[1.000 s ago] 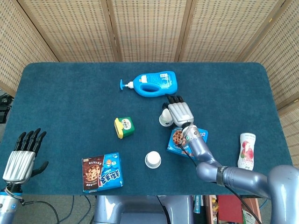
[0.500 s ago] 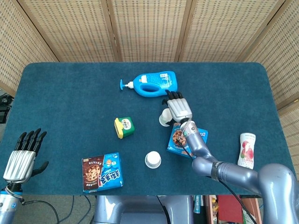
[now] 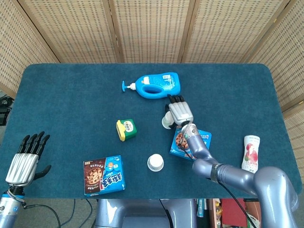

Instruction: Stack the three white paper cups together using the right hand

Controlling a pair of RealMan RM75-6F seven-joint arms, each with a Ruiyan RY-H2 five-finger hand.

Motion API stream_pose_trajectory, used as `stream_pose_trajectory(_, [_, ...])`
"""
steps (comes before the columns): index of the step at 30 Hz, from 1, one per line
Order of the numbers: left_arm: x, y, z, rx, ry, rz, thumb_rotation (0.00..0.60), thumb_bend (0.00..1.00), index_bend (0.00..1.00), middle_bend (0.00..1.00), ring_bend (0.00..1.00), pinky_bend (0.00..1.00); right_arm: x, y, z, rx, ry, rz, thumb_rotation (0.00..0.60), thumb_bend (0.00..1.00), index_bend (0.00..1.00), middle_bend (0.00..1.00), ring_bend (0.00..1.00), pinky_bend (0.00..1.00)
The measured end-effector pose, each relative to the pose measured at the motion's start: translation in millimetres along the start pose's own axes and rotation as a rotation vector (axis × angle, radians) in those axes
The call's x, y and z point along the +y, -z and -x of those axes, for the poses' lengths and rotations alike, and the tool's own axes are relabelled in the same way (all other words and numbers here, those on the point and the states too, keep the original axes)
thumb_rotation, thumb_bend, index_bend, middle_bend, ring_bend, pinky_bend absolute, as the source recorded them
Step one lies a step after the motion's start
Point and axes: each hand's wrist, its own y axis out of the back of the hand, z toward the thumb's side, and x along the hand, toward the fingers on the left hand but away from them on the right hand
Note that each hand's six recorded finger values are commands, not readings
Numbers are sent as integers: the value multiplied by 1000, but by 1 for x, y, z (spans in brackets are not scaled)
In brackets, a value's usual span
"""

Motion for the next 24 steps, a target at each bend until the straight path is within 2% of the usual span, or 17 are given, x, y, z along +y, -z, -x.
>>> stream_pose_trajectory(12, [0,-1,0,-4,1,1,600,264,0,0,0,0,2,-6,-2,21,16,-1,600,98,519,126,0,90])
stream_pose_trajectory(24, [1,-2,0,-8,-3,5,600,264,0,0,0,0,40,-25,-15,67,76,-24,600,99,519,126,0,90])
